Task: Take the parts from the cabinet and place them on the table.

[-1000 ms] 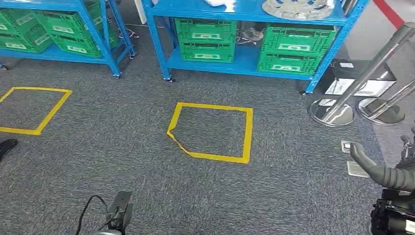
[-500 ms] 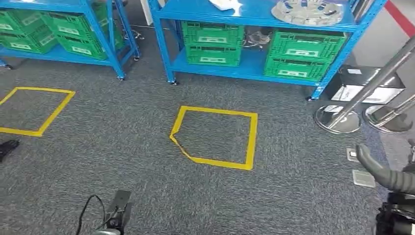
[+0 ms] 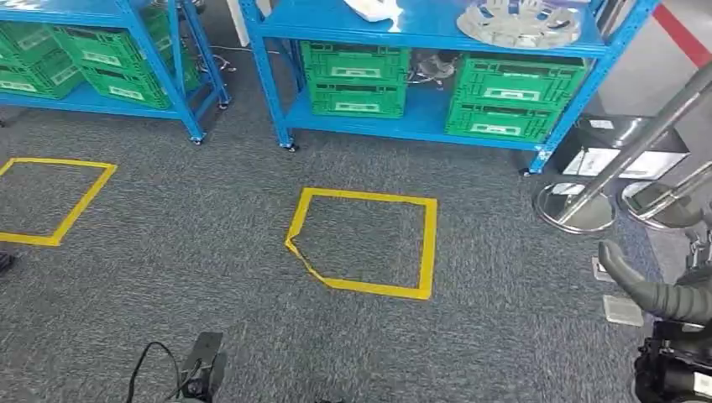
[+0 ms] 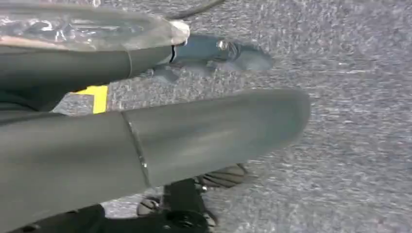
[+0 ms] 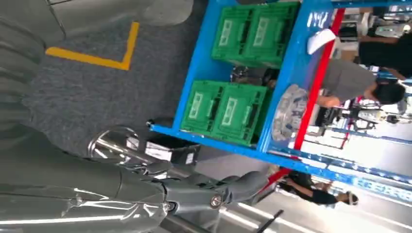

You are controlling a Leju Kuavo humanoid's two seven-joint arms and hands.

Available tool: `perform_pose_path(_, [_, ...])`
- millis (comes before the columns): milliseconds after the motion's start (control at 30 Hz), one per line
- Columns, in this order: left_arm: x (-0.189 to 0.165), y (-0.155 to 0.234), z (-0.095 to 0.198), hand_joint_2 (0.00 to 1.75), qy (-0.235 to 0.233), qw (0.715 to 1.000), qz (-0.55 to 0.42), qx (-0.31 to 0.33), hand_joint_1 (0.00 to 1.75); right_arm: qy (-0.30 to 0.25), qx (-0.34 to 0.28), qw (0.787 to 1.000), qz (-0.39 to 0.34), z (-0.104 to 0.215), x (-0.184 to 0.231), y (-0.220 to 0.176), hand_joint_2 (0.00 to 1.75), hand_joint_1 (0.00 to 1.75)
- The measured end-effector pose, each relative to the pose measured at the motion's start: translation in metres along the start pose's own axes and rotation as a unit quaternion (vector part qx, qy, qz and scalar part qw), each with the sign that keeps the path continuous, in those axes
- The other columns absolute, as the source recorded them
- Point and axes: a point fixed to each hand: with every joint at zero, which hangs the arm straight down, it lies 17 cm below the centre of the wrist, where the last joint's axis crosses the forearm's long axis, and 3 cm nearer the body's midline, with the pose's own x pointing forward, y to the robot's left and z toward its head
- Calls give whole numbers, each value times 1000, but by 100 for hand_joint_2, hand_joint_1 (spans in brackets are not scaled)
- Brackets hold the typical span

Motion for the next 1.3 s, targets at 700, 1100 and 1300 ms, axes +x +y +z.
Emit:
perform_pose_path(700, [3,-4,0,0,-3,1000,-4,-4,0,7,-5,1000,0,5,-5,-2,175,0])
perform_pose_path(1100, [2,-1,0,0,-2,1000,-7,-4,0,9,-5,1000,4,9,-4,-2,175,0])
perform_pose_path(1300, [2,0,-1,0,-2,1000,-11,-3,0,16,-6,1000,6,12,-8,-4,175,0])
